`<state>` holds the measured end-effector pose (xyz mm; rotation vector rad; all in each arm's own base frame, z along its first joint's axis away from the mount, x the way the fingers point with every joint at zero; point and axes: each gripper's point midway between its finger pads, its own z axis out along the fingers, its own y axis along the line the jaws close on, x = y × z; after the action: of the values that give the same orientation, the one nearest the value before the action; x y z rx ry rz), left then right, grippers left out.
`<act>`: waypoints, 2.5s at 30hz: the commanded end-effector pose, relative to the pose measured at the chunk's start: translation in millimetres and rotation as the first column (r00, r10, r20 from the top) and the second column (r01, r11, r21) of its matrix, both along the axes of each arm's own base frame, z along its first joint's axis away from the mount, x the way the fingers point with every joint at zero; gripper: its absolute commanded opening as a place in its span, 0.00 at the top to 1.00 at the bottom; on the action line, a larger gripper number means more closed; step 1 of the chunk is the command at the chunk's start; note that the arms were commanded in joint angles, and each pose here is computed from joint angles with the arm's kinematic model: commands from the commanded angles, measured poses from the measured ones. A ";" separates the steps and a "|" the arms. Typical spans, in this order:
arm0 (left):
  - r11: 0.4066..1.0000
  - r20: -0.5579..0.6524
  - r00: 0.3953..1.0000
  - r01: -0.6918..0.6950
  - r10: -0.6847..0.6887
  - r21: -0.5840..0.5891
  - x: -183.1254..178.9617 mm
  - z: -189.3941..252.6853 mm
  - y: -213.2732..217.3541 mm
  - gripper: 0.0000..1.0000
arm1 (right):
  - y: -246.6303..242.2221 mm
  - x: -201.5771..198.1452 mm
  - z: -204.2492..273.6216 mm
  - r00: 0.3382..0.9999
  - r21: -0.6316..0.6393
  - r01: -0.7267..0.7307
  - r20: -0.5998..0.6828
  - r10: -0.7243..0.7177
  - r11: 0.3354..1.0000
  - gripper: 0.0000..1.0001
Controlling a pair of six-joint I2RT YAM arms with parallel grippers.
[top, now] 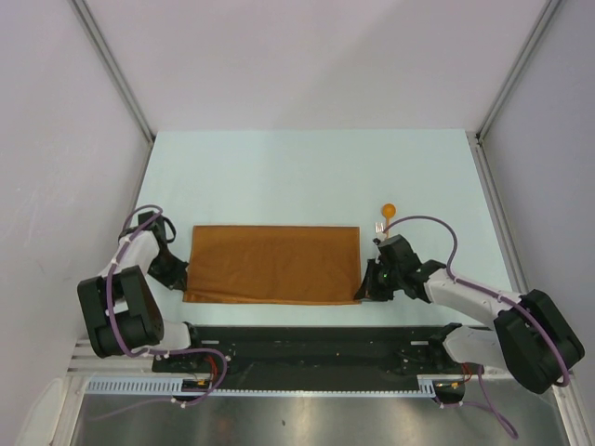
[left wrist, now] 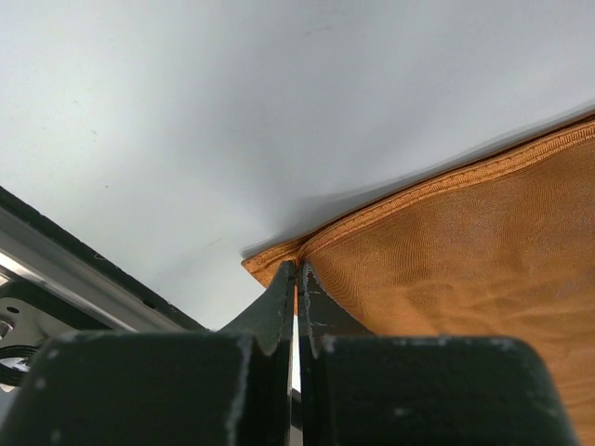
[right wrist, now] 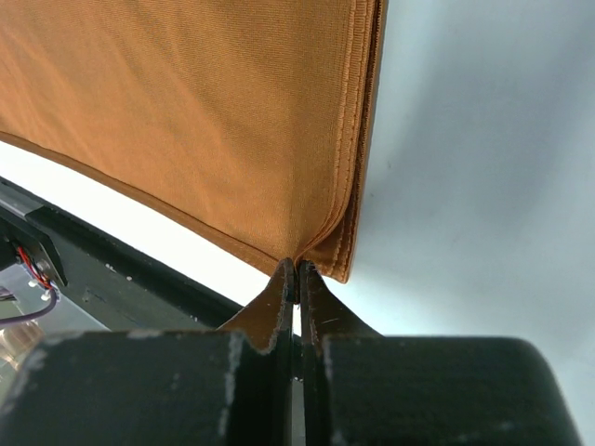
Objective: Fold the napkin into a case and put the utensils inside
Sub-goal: Fold and flatten the napkin at the center of the board.
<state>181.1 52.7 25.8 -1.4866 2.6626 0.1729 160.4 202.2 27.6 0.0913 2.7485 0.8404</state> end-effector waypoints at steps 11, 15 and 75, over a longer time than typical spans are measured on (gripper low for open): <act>1.000 0.000 1.000 -0.025 0.025 0.011 1.0 -4.0 4.5 1.00 | 0.4 -1.4 -6.9 1.000 -0.006 0.003 -0.008 -0.003 1.000 0.99; 1.000 -0.002 1.000 -0.027 0.027 0.017 -0.4 -2.2 5.2 1.00 | -0.6 -1.0 -7.3 1.000 -0.012 0.007 -0.007 -0.007 1.000 0.97; 0.677 0.558 0.535 0.733 -0.635 0.067 170.3 123.1 -110.6 0.33 | -16.5 176.6 57.2 0.945 -0.050 0.010 0.326 0.007 0.999 0.35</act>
<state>320.3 -51.7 118.2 -0.5578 2.6190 -0.4162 300.3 176.6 79.9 0.0556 2.5502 0.6587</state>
